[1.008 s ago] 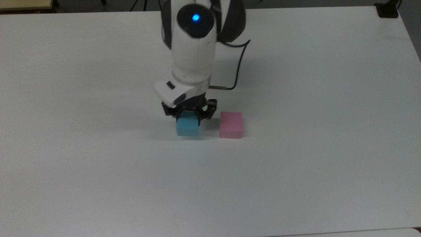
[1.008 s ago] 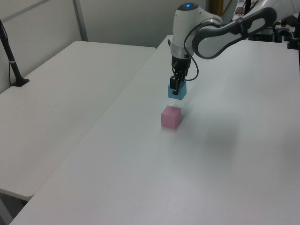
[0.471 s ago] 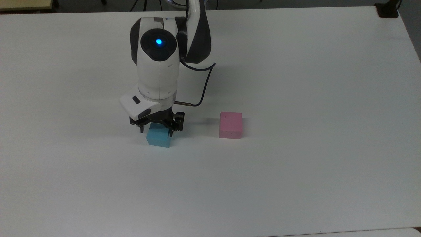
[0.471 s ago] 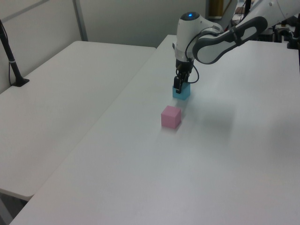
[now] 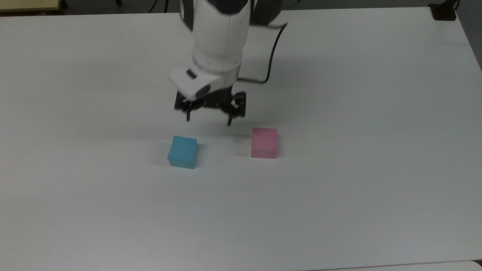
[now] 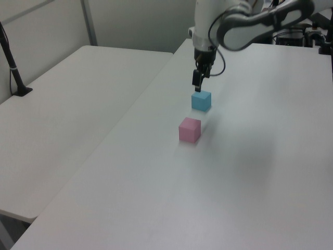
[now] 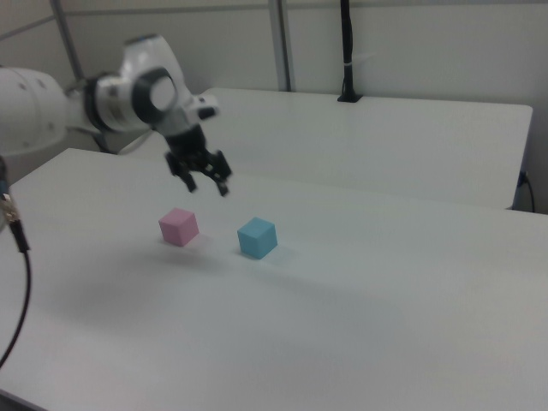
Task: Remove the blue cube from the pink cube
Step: 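Open the gripper and raise it away from the light-blue cube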
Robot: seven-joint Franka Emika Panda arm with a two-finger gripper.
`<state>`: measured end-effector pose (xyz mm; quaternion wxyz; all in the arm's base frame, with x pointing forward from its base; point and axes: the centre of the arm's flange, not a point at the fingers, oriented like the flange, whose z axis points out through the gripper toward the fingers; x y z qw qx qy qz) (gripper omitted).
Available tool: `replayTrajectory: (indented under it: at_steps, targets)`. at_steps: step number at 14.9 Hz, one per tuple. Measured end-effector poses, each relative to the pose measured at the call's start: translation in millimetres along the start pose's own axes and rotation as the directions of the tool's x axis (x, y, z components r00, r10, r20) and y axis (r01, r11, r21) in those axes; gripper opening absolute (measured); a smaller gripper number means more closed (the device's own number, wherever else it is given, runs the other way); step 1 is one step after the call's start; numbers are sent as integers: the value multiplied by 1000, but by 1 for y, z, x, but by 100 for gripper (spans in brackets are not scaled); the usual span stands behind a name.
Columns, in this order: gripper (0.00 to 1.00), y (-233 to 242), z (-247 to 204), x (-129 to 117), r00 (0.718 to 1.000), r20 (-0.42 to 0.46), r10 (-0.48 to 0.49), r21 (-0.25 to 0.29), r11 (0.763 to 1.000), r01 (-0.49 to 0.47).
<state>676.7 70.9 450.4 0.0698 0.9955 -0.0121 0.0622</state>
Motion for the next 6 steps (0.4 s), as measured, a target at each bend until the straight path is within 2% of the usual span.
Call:
replayTrajectory:
  at_steps: [3,6]
  targets:
    - [100,12,-83,-37,995,86,54,53,997,-59]
    - [100,31,-116,-60,993,80,84,51,995,-88]
